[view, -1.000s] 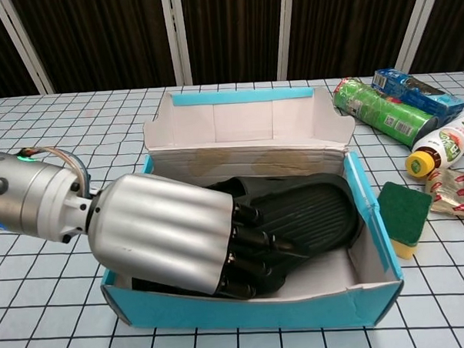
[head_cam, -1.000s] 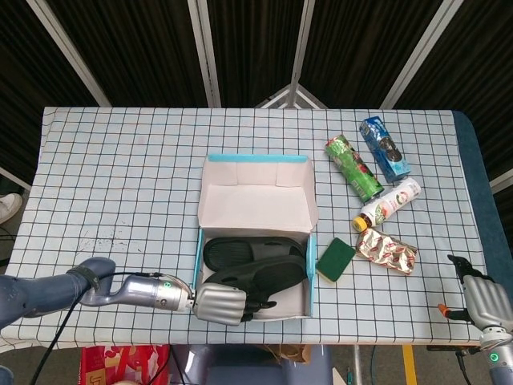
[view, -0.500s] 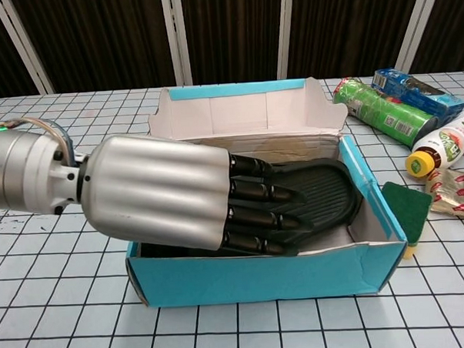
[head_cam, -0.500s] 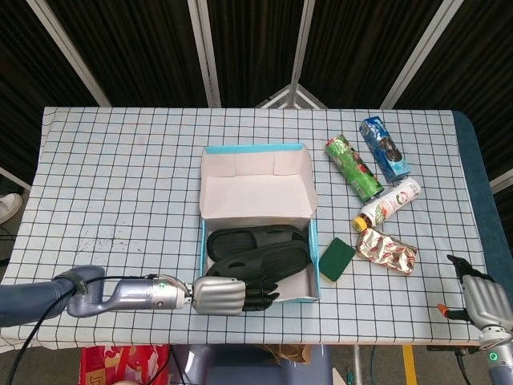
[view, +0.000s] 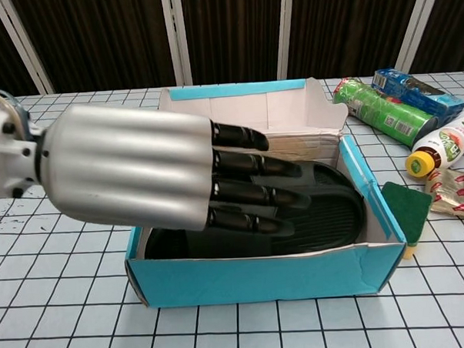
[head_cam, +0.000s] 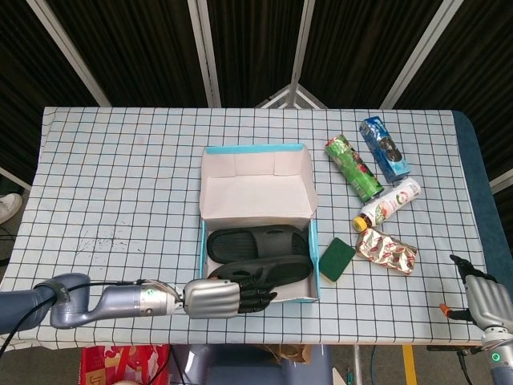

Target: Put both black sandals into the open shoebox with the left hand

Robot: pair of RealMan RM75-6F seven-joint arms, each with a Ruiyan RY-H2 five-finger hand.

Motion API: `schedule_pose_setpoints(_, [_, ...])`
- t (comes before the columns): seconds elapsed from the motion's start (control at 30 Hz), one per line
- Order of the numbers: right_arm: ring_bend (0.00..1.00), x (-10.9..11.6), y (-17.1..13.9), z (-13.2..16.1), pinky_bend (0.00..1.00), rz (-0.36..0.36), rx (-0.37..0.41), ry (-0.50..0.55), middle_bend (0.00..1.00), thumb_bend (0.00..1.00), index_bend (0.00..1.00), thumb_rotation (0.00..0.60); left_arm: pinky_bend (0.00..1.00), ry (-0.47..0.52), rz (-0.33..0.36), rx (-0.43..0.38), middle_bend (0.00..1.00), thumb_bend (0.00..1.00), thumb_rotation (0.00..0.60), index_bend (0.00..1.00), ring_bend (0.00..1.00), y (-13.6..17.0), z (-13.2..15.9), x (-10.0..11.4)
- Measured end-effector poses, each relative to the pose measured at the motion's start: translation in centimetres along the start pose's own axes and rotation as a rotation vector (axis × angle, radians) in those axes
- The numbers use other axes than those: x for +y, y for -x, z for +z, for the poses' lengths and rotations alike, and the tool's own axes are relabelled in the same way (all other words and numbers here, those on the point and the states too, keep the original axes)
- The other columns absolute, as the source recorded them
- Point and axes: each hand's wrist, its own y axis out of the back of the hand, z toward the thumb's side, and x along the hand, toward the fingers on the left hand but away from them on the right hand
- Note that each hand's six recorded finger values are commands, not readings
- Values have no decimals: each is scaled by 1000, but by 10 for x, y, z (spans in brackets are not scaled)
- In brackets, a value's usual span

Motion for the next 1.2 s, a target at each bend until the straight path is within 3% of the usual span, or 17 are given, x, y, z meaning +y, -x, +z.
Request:
schedule_pose_setpoints(0.07, [228, 1, -1, 0, 208, -4, 1, 1, 158, 235, 117, 600, 232, -9, 7, 33, 5, 253, 600, 1, 0, 9, -8, 6])
schedule_pose_setpoints(0.17, [228, 1, -2, 0, 210, -8, 2, 6, 158, 235, 118, 600, 315, -17, 19, 105, 114, 258, 600, 93, 53, 27, -21, 16])
schedule_pose_setpoints(0.23, [227, 2, -2, -1, 208, -13, 2, 10, 158, 235, 121, 600, 342, -15, 28, 168, 188, 260, 600, 172, 108, 42, -29, 23])
schedule_pose_setpoints(0.33, [228, 5, -3, -1, 207, -29, 5, 15, 158, 235, 123, 600, 352, -3, 58, 288, 244, 261, 600, 201, 162, 63, -37, 35])
schedule_pose_setpoints(0.47, [228, 9, -4, 3, 201, -58, 35, 19, 157, 235, 123, 600, 286, 73, 99, 536, 230, 260, 600, 203, 119, 104, -47, 49])
schedule_pose_setpoints(0.57, [227, 13, -5, 9, 190, -88, 78, 17, 157, 235, 123, 600, 226, 178, 81, 814, 126, 253, 600, 172, 30, 155, -48, 50])
schedule_pose_setpoints(0.6, [227, 15, -6, 11, 186, -100, 95, 16, 157, 235, 123, 600, 213, 223, 46, 940, 109, 250, 600, 155, 20, 180, -45, 46])
schedule_pose_setpoints(0.7, [222, 21, -8, 19, 173, -155, 164, 3, 156, 235, 123, 600, 205, 312, -89, 1218, 149, 248, 600, 150, 19, 239, -28, 30])
schedule_pose_setpoints(0.8, [215, 28, -12, 27, 164, -232, 242, -23, 156, 236, 123, 600, 205, 410, -225, 1398, 170, 247, 600, 150, 19, 280, -7, 8])
schedule_pose_setpoints(0.9, [213, 35, -17, 35, 163, -324, 325, -52, 156, 235, 123, 600, 205, 542, -342, 1504, 148, 240, 600, 136, 19, 306, 17, -16])
schedule_pose_setpoints(1.0, [213, 36, -20, 39, 163, -386, 378, -74, 156, 235, 123, 600, 205, 656, -423, 1549, 138, 231, 600, 127, 19, 319, 38, -39])
schedule_pose_setpoints(1.1, [213, 34, -20, 43, 163, -425, 411, -85, 156, 235, 123, 600, 205, 712, -443, 1565, 136, 220, 600, 126, 19, 327, 48, -55])
schedule_pose_setpoints(1.2, [213, 35, -20, 44, 163, -445, 420, -81, 156, 235, 123, 600, 205, 710, -421, 1587, 136, 209, 600, 124, 19, 332, 49, -61])
